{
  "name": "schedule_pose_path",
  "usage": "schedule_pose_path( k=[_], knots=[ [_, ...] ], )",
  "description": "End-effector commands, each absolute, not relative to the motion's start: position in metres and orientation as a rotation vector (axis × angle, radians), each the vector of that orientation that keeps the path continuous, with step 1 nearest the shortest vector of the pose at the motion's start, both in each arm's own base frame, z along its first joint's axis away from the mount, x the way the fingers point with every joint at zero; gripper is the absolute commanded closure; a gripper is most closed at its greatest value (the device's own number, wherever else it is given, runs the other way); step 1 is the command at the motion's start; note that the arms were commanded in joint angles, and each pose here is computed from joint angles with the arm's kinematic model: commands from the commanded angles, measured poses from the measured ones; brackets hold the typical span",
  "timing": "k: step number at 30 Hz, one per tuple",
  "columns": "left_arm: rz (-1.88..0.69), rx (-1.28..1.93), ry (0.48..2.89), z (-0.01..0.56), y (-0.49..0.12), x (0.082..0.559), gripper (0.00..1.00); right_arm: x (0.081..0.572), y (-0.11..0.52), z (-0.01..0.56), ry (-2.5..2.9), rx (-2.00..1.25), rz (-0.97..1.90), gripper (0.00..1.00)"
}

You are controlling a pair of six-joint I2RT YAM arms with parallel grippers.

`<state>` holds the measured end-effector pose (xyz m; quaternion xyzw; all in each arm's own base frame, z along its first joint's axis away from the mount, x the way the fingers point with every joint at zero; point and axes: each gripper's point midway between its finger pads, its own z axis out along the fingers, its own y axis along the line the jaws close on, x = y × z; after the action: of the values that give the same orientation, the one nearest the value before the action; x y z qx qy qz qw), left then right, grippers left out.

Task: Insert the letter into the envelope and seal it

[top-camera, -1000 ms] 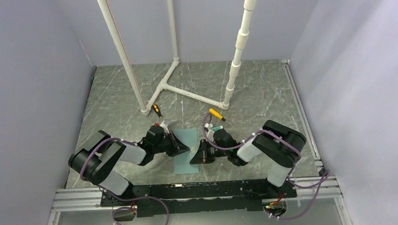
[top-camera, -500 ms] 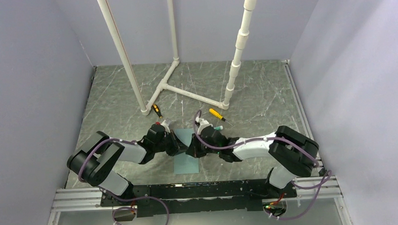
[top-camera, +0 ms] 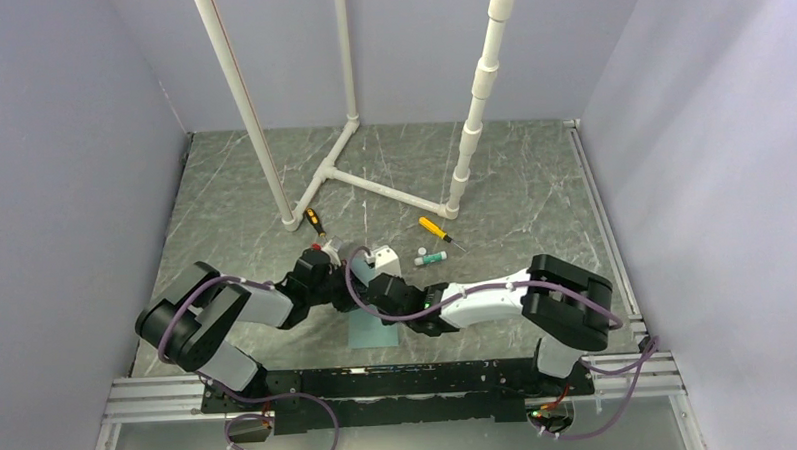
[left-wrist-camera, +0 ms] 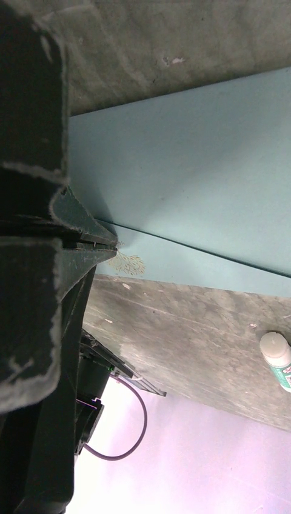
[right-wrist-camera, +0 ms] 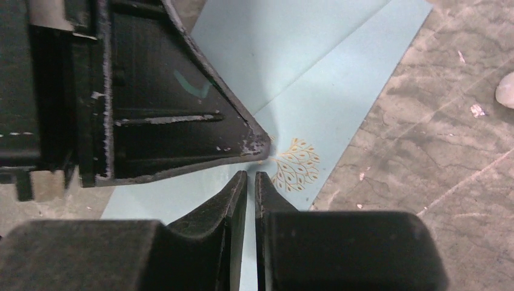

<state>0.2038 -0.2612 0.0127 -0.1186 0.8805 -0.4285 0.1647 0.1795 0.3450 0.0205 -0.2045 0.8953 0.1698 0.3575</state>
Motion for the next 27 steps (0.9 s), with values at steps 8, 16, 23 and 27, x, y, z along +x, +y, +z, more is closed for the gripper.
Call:
schedule_pose_path(
  k=[8,16,23,27],
  knots=[
    [-0.852,-0.445,2.791,-0.063,-0.208,0.156,0.98,0.169,0.344,-0.004,2.354,-0.634,0.338,0.79],
    [-0.862,-0.444,2.792,-0.065,-0.211,0.157,0.98,0.123,0.318,-0.019,2.469,-0.809,0.297,0.93],
    [-0.858,-0.467,2.79,-0.068,-0.21,0.158,0.98,0.101,0.313,-0.032,2.523,-0.923,0.294,0.94],
    [-0.854,-0.473,2.795,-0.07,-0.209,0.156,0.98,0.095,0.307,-0.033,2.553,-0.911,0.299,0.98]
  ],
)
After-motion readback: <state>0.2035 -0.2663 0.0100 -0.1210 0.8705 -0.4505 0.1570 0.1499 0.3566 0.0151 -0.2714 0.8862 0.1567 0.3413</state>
